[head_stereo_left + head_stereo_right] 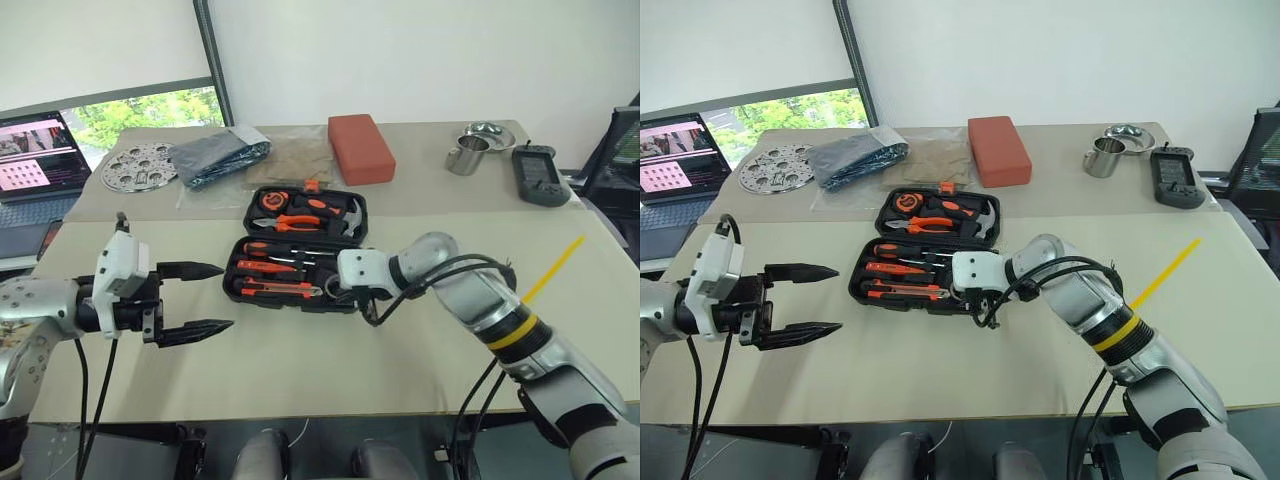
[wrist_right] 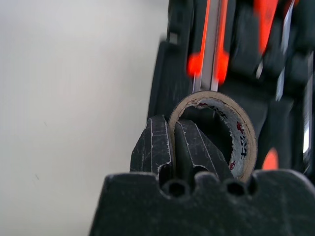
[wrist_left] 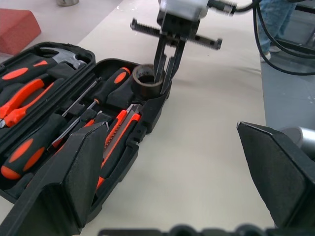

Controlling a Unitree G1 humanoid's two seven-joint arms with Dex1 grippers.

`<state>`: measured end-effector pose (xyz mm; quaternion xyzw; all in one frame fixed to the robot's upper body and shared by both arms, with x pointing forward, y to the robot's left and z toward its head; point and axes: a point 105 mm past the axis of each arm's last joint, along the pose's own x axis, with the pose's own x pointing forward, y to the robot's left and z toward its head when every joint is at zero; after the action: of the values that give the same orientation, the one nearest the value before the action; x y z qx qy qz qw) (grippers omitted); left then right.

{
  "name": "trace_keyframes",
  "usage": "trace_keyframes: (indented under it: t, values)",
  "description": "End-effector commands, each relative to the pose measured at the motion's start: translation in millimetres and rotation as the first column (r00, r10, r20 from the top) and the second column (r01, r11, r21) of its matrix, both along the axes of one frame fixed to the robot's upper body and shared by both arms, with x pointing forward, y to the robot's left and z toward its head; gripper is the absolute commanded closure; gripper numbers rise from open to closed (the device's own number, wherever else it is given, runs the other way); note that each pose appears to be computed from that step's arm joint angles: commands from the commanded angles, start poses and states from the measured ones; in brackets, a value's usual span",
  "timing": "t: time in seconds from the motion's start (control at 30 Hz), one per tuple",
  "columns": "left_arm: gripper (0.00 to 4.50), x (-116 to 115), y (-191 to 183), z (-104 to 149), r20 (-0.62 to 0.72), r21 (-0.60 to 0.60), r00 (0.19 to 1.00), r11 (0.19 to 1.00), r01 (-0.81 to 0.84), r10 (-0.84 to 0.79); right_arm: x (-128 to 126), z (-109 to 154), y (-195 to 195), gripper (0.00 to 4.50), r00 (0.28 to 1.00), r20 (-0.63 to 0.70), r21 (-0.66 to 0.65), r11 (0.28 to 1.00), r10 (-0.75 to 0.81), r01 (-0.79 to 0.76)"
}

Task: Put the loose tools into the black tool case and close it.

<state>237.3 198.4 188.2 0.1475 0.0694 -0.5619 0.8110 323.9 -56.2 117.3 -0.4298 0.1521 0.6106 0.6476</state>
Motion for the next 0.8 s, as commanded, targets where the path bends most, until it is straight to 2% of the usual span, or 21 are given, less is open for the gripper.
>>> trace_keyframes:
  t: [0.03, 0.1, 0.53, 0.8]
  values:
    - [0.0, -3, -1, 9, 0.049, -0.003, 0.999, 1.0, -0.01, 0.01, 7, 9, 2, 4.43, 0.998, 0.05, -0.017, 1.0, 0.027, -0.026]
    - [0.0, -4, 0, 9, 0.048, -0.002, 0.999, 1.0, -0.015, 0.015, 9, 8, 2, 4.43, 0.998, 0.051, -0.021, 1.0, 0.024, -0.023]
    - [0.0, 0, 5, 8, 0.042, 0.008, 0.999, 1.0, -0.029, 0.028, 0, 14, 6, 0.11, 0.999, -0.006, 0.032, 0.998, 0.047, -0.047]
    - [0.0, 4, 5, 8, 0.043, 0.009, 0.999, 1.0, -0.026, 0.026, -21, 16, 3, 0.03, 0.99, -0.108, 0.041, 0.996, 0.087, -0.083]
